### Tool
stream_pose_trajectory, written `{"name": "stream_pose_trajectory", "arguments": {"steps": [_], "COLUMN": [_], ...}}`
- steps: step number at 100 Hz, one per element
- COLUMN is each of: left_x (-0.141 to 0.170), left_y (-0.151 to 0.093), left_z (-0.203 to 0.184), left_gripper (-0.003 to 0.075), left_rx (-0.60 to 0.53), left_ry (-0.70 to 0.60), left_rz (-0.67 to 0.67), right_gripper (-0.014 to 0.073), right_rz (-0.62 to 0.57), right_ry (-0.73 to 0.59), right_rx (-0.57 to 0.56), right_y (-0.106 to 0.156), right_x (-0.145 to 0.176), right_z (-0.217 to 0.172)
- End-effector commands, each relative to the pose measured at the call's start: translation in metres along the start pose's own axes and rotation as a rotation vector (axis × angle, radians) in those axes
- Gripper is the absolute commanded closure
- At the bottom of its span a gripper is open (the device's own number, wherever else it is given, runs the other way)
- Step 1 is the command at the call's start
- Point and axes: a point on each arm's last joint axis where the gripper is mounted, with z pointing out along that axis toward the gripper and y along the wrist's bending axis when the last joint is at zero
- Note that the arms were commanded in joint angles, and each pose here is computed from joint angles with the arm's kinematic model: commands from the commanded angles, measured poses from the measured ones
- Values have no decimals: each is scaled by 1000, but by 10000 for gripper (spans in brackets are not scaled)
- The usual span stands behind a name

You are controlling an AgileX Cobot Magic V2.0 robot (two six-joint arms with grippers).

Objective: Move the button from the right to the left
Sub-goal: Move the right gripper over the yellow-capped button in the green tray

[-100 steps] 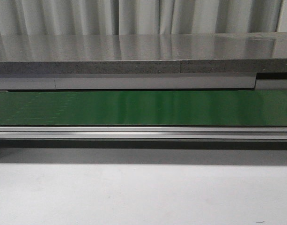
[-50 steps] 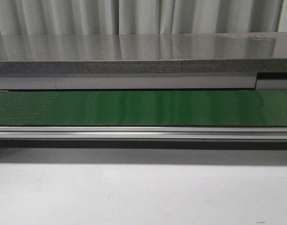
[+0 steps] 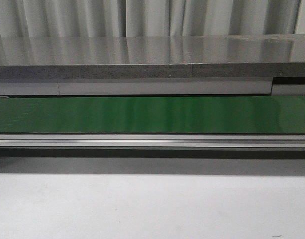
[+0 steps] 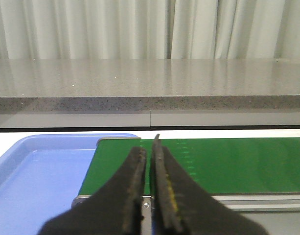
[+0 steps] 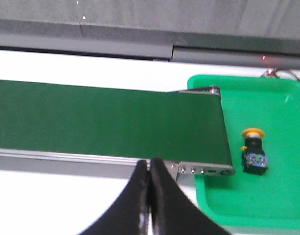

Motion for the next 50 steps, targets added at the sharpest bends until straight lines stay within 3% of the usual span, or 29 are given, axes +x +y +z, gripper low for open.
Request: {"name": "stream_pose_trajectory", "arguments": {"steps": [1, 23, 50], "left_x": [5, 5, 5], "left_y": [0, 0, 0], "left_z": [-2, -2, -2], "left_gripper": [715, 715, 715], "left_rx": [-5, -5, -5], "left_ry": [-75, -75, -75], "left_rz": [-19, -19, -19], "right_gripper": [663, 663, 663], "right_rz": [32, 36, 41], "right_ry": [30, 221, 333], "right_rx": [14, 24, 24], "right_y": [0, 2, 4], "right_x": [-28, -53, -52], "right_z": [3, 35, 70]}}
